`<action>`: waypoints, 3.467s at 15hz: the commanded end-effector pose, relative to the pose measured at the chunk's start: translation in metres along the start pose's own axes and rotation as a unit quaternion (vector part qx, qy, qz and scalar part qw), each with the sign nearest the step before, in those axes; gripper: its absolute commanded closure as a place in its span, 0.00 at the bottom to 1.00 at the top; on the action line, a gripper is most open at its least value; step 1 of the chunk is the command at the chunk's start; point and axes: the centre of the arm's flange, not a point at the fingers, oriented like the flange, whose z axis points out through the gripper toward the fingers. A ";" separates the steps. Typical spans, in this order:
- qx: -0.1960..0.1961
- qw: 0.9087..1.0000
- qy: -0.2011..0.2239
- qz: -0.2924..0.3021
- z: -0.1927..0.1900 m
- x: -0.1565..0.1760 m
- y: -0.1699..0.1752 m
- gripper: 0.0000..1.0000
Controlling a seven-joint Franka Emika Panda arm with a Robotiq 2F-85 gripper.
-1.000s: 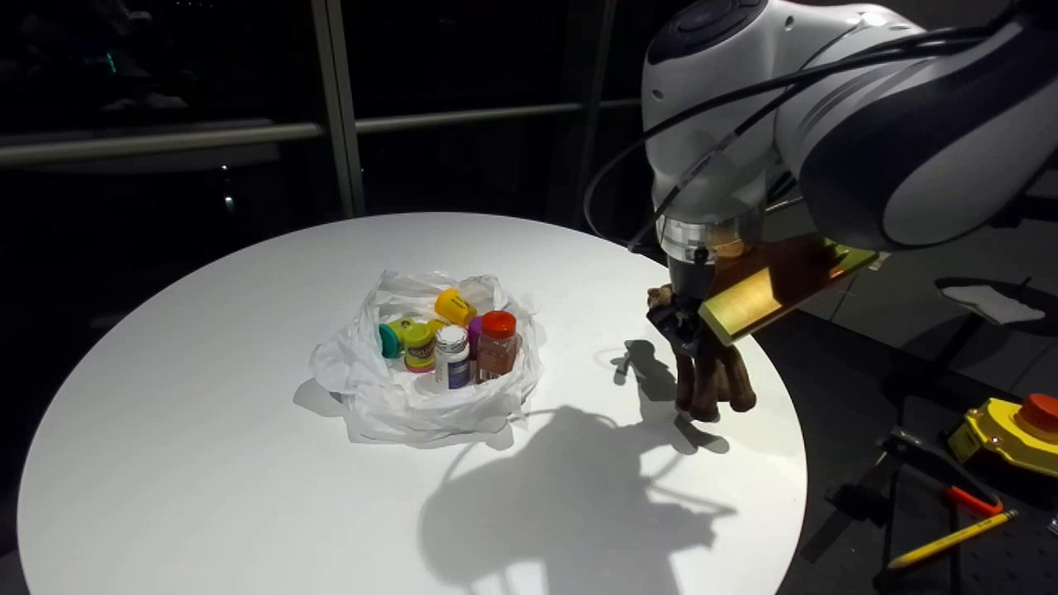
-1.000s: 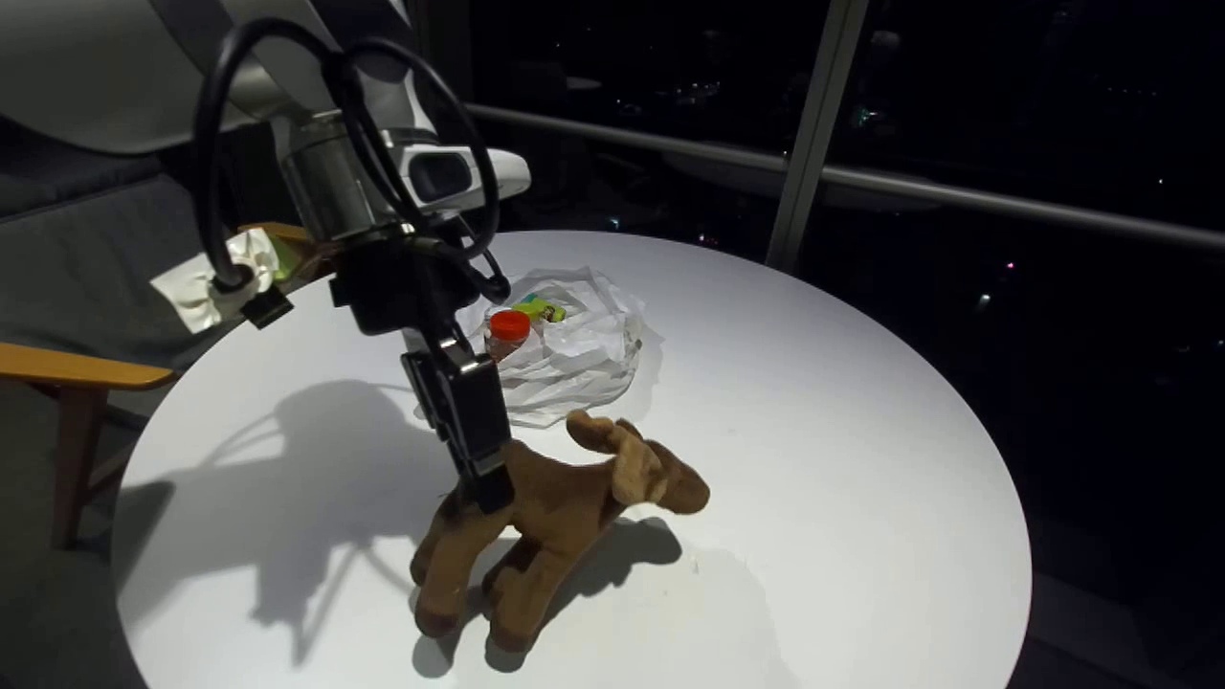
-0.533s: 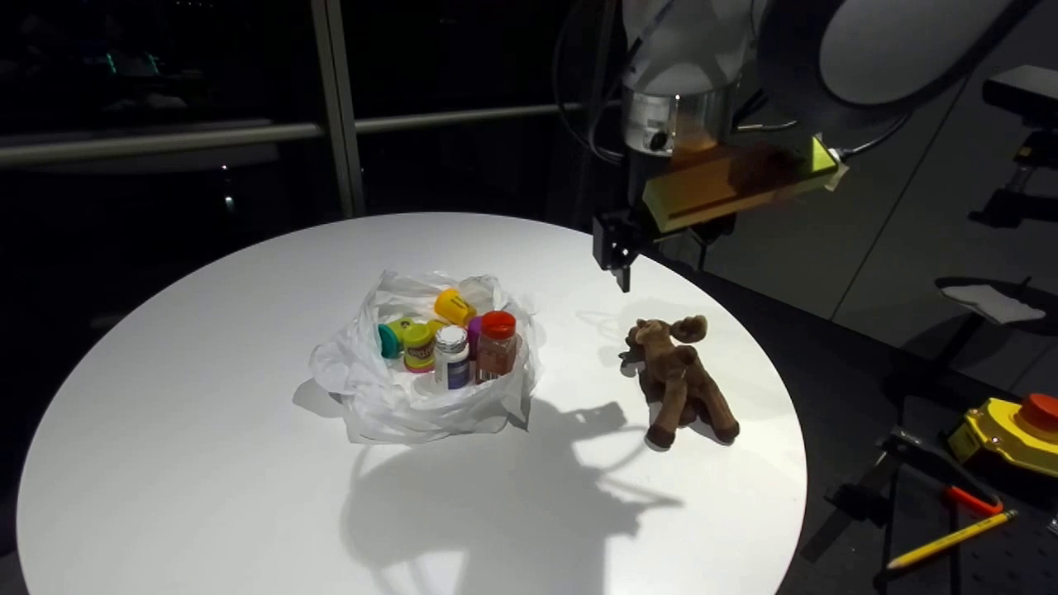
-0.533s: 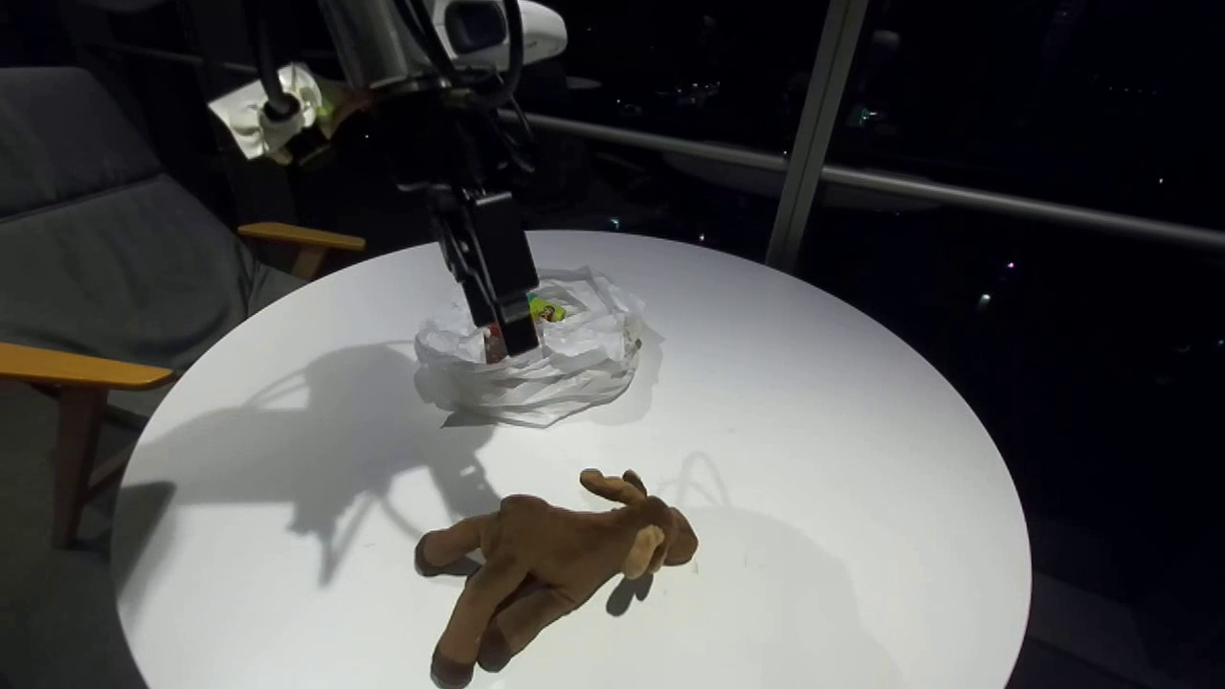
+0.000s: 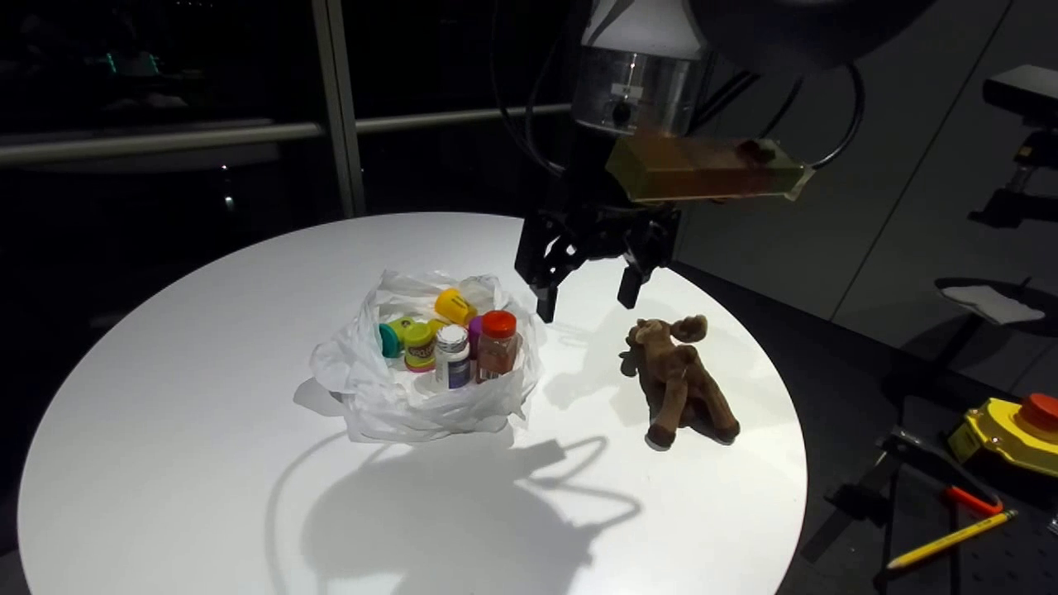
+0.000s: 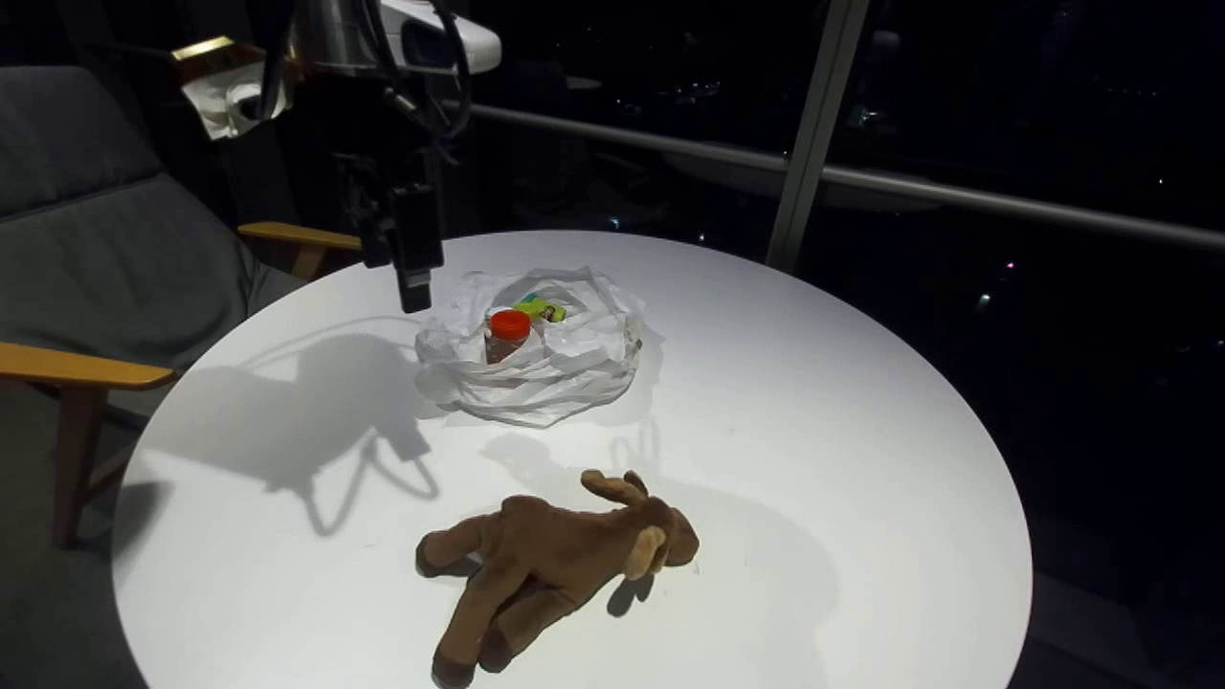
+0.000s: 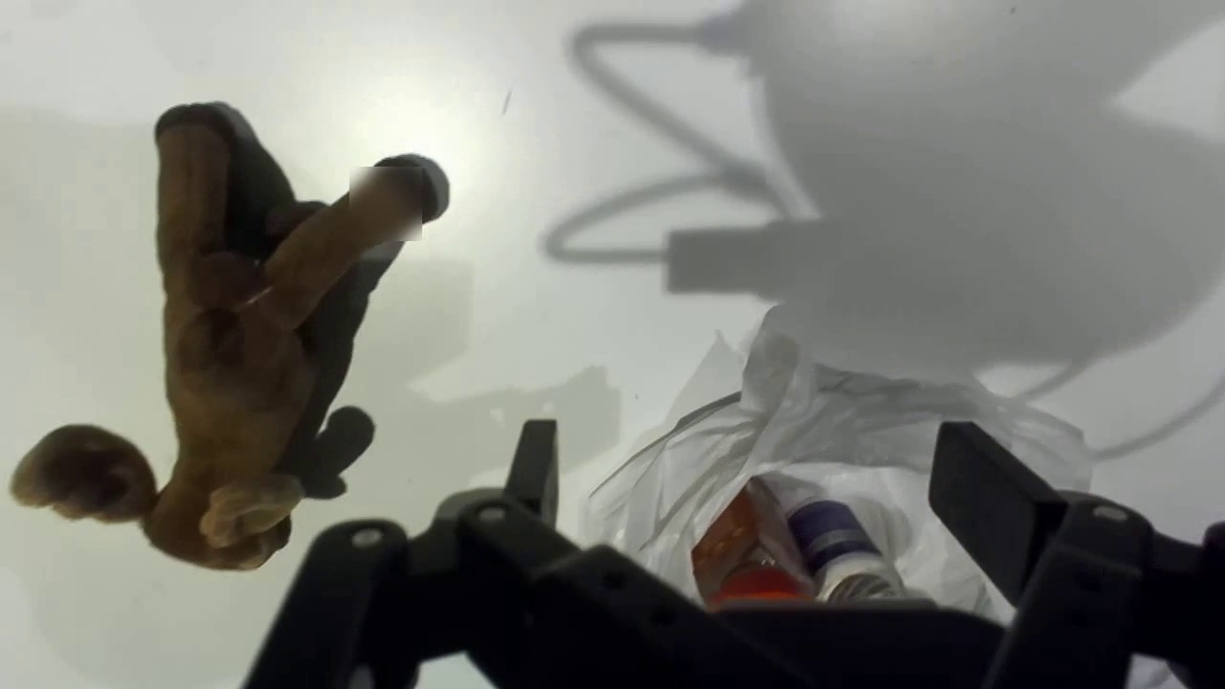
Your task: Remove the deer toy and containers from the white plastic bag and place them on the table
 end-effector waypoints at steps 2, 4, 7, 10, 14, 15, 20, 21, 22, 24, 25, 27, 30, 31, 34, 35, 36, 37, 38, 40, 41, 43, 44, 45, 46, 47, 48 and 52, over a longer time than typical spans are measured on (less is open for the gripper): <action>0.025 0.998 -0.038 0.043 0.034 0.005 -0.023 0.00; 0.017 0.997 -0.027 0.063 0.044 0.012 -0.026 0.00; 0.022 0.996 -0.007 0.091 0.047 0.028 -0.031 0.00; 0.021 0.995 0.010 0.099 0.050 0.039 -0.035 0.00; 0.018 0.992 0.015 0.120 0.062 0.050 -0.040 0.00; 0.017 0.991 0.014 0.128 0.066 0.054 -0.041 0.00; 0.013 0.989 0.026 0.146 0.077 0.073 -0.045 0.00; 0.013 0.988 0.028 0.151 0.077 0.077 -0.044 0.00; 0.012 0.987 0.031 0.156 0.077 0.080 -0.043 0.00; 0.011 0.986 0.033 0.164 0.080 0.085 -0.042 0.00; 0.010 0.985 0.035 0.168 0.081 0.087 -0.042 0.00; 0.009 0.984 0.034 0.175 0.085 0.089 -0.042 0.00; 0.013 0.981 0.039 0.188 0.088 0.093 -0.042 0.00; 0.014 0.980 0.043 0.193 0.087 0.095 -0.042 0.00; 0.018 0.978 0.053 0.203 0.084 0.098 -0.041 0.00; 0.017 0.977 0.055 0.205 0.083 0.099 -0.040 0.00; 0.015 0.977 0.055 0.206 0.084 0.100 -0.040 0.00; 0.013 0.977 0.053 0.206 0.085 0.100 -0.039 0.09; 0.008 0.978 0.052 0.202 0.087 0.099 -0.040 0.21; 0.003 0.980 0.049 0.195 0.092 0.098 -0.041 0.42; 0.002 0.980 0.048 0.194 0.094 0.098 -0.041 0.49; -0.002 0.979 0.054 0.195 0.096 0.098 -0.043 0.65; -0.005 0.979 0.063 0.192 0.096 0.100 -0.045 0.73; -0.007 0.979 0.071 0.189 0.095 0.101 -0.046 0.80; -0.011 0.980 0.080 0.182 0.093 0.103 -0.049 0.58; -0.013 0.981 0.085 0.176 0.091 0.105 -0.051 0.42; -0.013 0.981 0.090 0.172 0.088 0.106 -0.052 0.41; -0.012 0.982 0.096 0.160 0.085 0.107 -0.057 0.12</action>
